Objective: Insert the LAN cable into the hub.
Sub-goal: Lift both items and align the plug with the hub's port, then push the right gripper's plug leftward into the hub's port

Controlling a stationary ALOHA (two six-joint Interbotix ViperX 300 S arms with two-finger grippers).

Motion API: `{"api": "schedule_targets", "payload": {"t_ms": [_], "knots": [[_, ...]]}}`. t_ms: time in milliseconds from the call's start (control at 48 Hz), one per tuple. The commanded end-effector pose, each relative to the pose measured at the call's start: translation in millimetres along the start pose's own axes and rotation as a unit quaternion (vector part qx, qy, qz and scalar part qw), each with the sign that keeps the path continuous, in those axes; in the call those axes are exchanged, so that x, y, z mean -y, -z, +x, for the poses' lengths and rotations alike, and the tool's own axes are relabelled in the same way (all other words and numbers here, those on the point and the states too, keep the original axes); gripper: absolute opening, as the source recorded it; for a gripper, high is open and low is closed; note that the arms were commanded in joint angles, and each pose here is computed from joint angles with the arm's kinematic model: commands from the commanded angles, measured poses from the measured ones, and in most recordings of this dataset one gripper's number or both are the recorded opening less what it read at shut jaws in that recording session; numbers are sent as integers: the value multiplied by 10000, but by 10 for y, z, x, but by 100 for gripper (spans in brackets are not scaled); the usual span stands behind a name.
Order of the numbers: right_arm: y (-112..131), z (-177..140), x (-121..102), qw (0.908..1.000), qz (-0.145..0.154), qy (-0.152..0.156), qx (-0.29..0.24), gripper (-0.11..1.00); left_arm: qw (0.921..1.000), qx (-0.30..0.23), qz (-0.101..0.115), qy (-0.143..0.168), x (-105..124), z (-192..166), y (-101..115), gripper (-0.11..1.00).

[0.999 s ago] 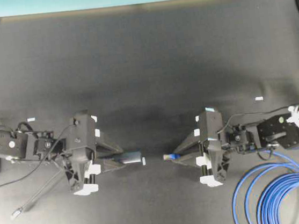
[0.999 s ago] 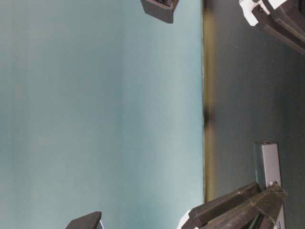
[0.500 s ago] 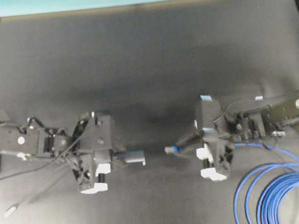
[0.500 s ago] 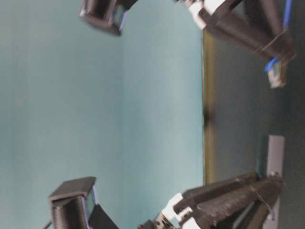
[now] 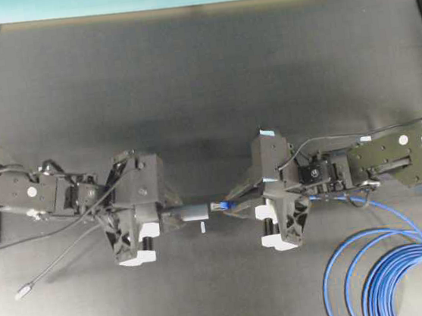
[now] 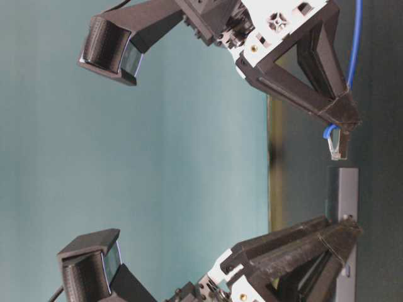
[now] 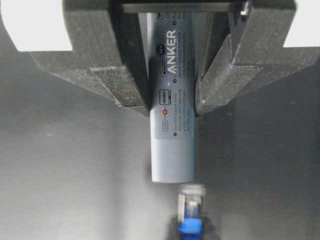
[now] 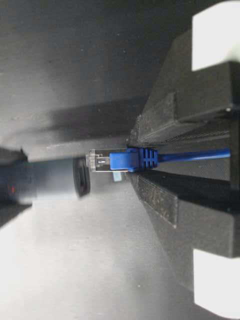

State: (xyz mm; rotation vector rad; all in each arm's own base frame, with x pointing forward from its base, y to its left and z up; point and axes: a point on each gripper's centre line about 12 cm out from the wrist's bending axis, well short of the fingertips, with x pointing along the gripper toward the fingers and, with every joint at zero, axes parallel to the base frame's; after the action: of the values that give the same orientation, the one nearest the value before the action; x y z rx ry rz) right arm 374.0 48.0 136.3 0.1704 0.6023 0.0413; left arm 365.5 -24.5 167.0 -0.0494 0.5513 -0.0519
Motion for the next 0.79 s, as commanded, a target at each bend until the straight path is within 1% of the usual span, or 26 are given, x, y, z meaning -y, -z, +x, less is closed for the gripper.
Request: {"api": "schedule_targets", "payload": {"t_ms": [0,333,645,770], "knots": [[-68,2,-52,9999,-61,-62,105,13,9998,176,23,5,-3,-5,-107,28],[-63,2,-74,9999,-78,-87,99,13,9999,114,35,20,12,64,-75,28],[-54,9,-72,9999,-86,-84,84,13,9998,191,38,21,9,92,-113,28],[-44,19,-52,9999,-74,-60,66,13,9997,243,73,34,17,100,-128,28]]}}
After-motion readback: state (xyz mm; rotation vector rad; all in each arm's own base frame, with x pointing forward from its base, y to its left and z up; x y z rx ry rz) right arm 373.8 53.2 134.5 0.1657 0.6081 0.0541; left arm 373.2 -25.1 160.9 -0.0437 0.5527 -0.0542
